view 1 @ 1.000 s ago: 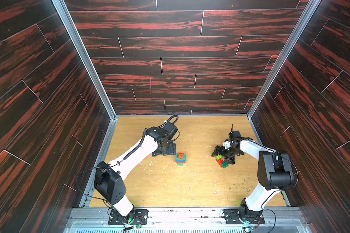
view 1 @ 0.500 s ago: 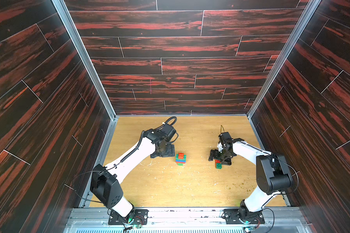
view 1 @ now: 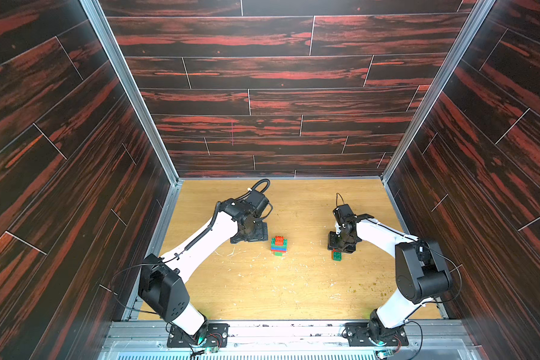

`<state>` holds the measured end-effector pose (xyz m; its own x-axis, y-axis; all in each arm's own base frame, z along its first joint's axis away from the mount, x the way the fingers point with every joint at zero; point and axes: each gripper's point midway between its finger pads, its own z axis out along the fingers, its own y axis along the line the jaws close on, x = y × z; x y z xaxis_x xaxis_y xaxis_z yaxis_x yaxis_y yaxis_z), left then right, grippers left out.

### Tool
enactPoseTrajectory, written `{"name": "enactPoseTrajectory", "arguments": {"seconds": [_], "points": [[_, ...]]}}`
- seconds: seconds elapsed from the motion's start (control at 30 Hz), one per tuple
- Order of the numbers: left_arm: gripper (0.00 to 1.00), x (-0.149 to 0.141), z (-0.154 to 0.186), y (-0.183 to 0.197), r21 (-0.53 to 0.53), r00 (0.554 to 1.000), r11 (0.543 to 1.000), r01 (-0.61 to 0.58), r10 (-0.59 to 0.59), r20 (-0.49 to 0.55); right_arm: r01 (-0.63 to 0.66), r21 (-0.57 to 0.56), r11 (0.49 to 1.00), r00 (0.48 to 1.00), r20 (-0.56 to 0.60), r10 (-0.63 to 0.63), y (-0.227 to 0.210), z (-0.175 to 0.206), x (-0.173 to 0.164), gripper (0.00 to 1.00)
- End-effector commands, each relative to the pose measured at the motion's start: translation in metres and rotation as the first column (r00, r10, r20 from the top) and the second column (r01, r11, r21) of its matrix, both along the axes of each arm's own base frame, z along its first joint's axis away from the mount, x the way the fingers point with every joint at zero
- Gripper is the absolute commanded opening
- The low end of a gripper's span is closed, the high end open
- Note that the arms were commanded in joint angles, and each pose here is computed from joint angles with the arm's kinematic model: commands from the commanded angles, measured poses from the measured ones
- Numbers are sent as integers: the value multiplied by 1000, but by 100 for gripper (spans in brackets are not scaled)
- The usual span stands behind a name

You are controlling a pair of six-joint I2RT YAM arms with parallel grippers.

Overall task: Assemble a carrot with lego
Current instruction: Pick up the lego brick from the center of the board.

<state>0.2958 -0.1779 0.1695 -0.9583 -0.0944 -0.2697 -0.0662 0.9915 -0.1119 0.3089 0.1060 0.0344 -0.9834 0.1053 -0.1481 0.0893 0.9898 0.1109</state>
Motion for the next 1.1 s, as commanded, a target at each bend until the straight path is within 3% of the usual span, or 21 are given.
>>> {"name": "enactPoseTrajectory", "arguments": {"seconds": [0.0, 0.8, 1.07], "points": [[89, -4, 9, 6, -9, 1000, 1000, 5, -5, 18, -30, 5, 1000, 999, -14, 30, 3, -3, 2, 51], [89, 0, 12, 11, -5, 1000, 1000, -6, 6, 30, -32, -3, 999, 999, -36, 32, 3, -15, 8, 44], [89, -1, 13, 13, -4, 999, 1000, -7, 7, 32, -36, -5, 999, 999, -38, 36, 3, -16, 6, 36]]}}
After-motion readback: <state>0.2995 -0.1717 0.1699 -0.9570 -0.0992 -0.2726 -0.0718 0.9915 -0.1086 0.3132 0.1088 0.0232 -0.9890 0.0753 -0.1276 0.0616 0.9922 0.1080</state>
